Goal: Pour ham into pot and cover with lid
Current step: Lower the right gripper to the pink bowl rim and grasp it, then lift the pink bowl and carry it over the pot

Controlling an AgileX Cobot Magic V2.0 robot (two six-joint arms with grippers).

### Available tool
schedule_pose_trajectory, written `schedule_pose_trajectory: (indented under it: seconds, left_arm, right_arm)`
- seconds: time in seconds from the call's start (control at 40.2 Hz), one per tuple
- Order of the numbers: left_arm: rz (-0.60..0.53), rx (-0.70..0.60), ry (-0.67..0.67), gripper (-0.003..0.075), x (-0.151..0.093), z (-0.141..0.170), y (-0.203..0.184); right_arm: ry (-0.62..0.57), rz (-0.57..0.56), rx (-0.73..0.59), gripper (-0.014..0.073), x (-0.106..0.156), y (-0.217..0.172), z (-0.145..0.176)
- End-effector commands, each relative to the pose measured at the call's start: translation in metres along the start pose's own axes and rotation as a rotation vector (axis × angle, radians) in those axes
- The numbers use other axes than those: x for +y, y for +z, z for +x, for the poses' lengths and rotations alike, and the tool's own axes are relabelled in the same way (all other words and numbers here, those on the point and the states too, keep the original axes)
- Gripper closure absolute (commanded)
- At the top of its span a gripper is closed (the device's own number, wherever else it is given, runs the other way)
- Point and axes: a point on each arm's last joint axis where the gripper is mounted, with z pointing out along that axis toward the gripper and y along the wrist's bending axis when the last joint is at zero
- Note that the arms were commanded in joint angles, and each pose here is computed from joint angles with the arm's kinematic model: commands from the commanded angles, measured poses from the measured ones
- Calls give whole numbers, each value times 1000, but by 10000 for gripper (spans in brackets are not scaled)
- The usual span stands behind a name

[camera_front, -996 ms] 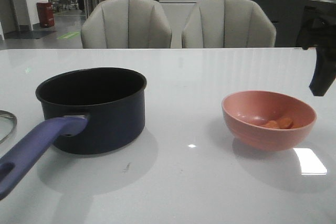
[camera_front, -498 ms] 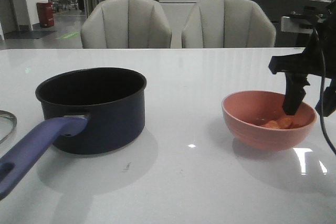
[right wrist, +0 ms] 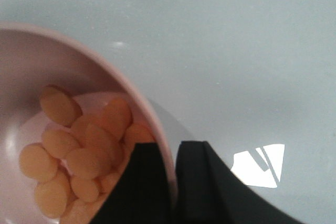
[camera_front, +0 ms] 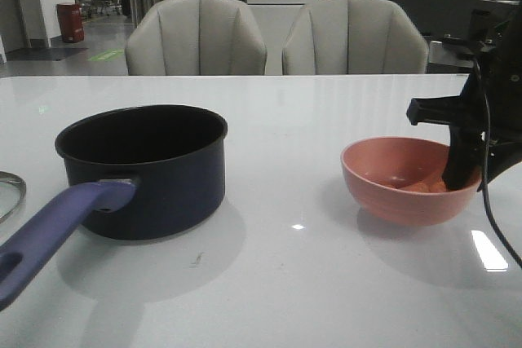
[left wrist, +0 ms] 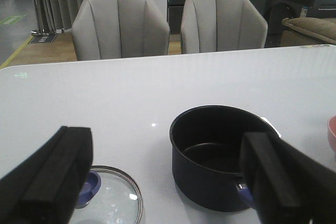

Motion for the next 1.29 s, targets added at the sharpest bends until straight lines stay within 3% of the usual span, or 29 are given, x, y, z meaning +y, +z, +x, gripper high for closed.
schedule_pose_trajectory:
  seconds: [0.0,0.149,0.299,0.473,0.598,0.946,1.071,1.27]
  left_arm:
    - [11,-94,-8,116,-1,-15,-2]
    - [11,-94,-8,116,-1,-15,-2]
    - [11,-94,-8,116,-1,-15,-2]
    - [11,-94,-8,116,-1,-15,-2]
    - [11,-94,-8,116,-1,-15,-2]
    - [11,-94,-8,116,-1,-15,-2]
    - [11,-94,-8,116,-1,-15,-2]
    - [11,-94,-8,116,-1,-15,-2]
  right_arm:
    - [-2,-18,-101,458,4,-18,-12]
    - [-15,-38,-103,458,11,-35,-21]
    - [-123,-53,-153,458,39,-71,-37]
    - [-363,-32,-255,458,101,-122,-48]
    - [-468,-34,-361,458,147,-149,-46]
    - [-740,99,-627,458,244,-156,-32]
    - [-720,78,-750,458,264,-151,-30]
    - [-651,-57,-897,458,278,-140,-31]
